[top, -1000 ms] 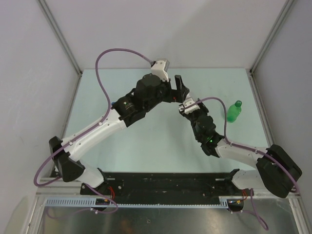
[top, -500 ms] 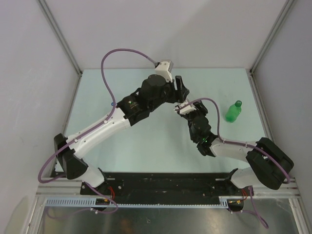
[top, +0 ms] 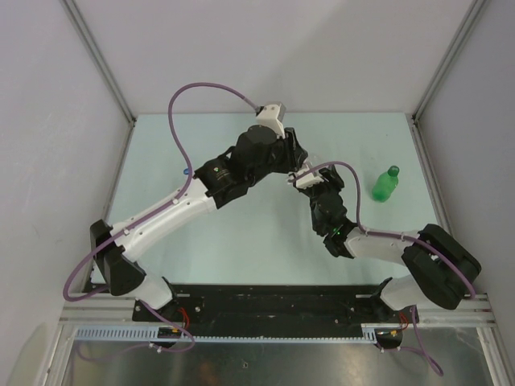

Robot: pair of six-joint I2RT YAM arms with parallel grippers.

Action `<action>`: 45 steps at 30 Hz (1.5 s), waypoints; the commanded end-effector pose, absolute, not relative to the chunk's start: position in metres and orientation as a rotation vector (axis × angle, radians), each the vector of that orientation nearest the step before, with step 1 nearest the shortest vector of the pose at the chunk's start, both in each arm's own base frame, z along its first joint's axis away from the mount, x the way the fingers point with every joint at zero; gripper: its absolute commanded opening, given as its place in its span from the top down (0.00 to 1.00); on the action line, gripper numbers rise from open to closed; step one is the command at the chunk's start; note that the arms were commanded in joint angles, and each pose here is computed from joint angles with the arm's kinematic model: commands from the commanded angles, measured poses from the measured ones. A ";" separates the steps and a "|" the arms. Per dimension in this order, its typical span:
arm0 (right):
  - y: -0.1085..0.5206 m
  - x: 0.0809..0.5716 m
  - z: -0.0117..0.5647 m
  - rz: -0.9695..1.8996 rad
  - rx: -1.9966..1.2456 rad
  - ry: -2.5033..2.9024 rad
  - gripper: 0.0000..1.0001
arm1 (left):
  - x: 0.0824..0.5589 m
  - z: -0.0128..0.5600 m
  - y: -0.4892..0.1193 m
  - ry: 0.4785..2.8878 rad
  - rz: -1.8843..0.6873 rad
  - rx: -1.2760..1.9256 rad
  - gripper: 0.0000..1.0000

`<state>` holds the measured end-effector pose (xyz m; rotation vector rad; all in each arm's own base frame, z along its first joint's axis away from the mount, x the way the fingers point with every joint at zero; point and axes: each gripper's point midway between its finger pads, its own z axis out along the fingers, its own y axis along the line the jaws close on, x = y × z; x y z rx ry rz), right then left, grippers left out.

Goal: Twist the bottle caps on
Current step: Screw the bottle cap onto the plastic bottle.

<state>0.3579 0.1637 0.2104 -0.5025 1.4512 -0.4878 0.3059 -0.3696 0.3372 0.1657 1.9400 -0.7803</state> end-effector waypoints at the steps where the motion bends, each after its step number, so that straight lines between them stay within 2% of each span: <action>1: 0.161 0.359 0.229 -0.482 -0.412 1.412 1.00 | 0.303 0.353 -0.372 1.911 -0.819 0.139 0.53; 10: 0.161 0.358 0.232 -0.483 -0.411 1.407 1.00 | 0.308 0.344 -0.366 1.937 -0.752 0.136 0.52; 17: 0.163 0.358 0.229 -0.488 -0.425 1.409 1.00 | 0.304 0.341 -0.374 1.954 -0.782 0.172 0.62; 19: 0.163 0.359 0.229 -0.489 -0.428 1.410 1.00 | 0.302 0.338 -0.379 1.964 -0.802 0.196 0.68; 24: 0.167 0.358 0.227 -0.481 -0.451 1.412 1.00 | 0.300 0.327 -0.383 1.989 -0.789 0.238 0.93; 26: 0.168 0.358 0.226 -0.474 -0.465 1.416 1.00 | 0.300 0.324 -0.381 1.993 -0.771 0.262 0.98; 33: 0.193 0.346 0.220 -0.302 -0.635 1.432 1.00 | 0.296 0.312 -0.364 1.958 -0.647 0.447 1.00; 45: 0.223 0.298 0.234 0.145 -0.936 1.364 1.00 | 0.245 0.302 -0.380 1.879 -0.830 0.872 1.00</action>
